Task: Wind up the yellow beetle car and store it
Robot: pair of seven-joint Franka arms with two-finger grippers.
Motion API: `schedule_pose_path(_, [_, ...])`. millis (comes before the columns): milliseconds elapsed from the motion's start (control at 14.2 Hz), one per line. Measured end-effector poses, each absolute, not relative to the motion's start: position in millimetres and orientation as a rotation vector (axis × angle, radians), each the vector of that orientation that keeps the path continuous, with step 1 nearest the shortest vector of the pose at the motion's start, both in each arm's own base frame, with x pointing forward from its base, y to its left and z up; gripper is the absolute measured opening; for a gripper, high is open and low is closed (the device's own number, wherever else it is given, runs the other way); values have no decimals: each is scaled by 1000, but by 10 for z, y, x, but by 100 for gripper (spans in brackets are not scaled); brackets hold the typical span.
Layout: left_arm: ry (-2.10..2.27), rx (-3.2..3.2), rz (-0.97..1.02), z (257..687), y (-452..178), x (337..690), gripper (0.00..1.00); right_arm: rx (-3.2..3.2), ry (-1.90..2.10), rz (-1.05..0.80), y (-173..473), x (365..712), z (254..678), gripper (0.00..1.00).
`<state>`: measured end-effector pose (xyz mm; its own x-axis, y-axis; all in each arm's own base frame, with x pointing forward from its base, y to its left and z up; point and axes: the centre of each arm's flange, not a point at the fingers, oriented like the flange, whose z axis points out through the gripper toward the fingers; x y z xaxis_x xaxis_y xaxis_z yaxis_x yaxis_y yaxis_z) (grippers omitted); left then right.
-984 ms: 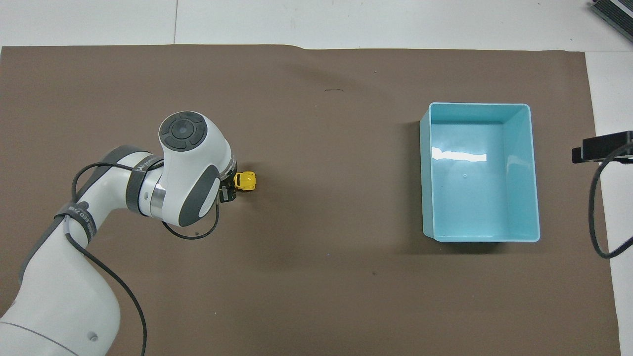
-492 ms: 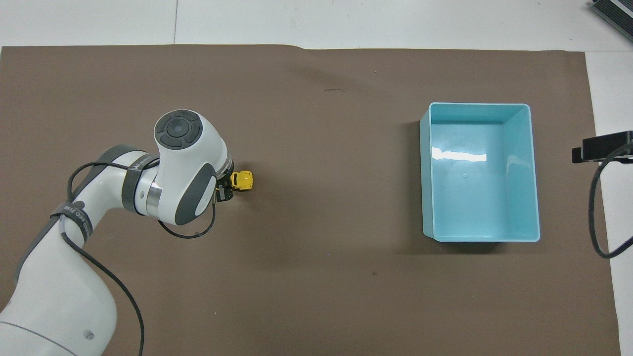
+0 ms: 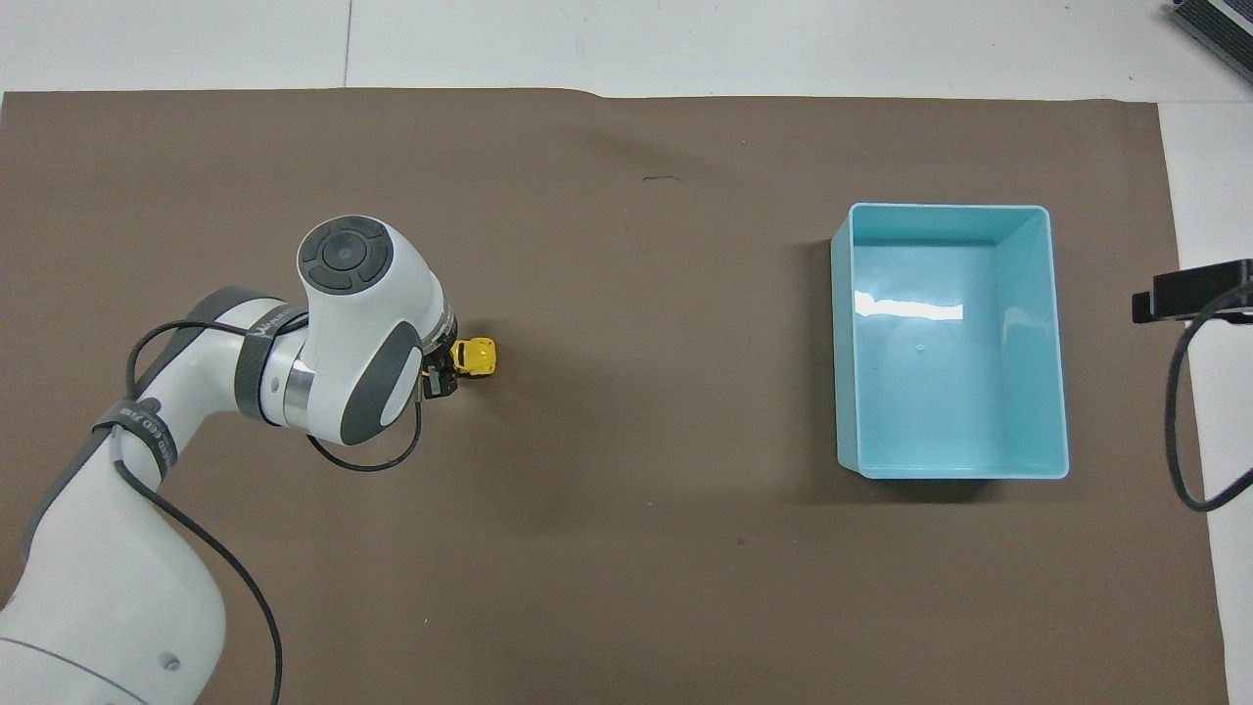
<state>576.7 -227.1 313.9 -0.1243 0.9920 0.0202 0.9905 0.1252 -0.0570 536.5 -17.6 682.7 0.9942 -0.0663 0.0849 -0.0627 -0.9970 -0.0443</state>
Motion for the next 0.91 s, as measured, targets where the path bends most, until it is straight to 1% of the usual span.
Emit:
schedule_pose_path(351, [-2317, -2042, 45, 3140, -2255, 5771, 48, -3096, 100, -134, -176, 5365, 6827, 100])
schedule_pose_path(492, [-2330, -2031, 43, 3106, -2178, 5809, 67, -3096, 100, -134, -176, 5365, 6827, 100])
schedule_pose_path(562, [-2338, -2028, 40, 3102, -2136, 5831, 79, -3096, 100, -134, -176, 5365, 6827, 100])
schedule_pose_path(703, [-2350, -2021, 36, 3113, -2081, 5859, 99, -3096, 100, -134, -176, 5365, 6827, 100])
schedule_pose_path(914, [-2368, -2010, 32, 3149, -2008, 5897, 100, -3096, 100, -134, -176, 5365, 6827, 100])
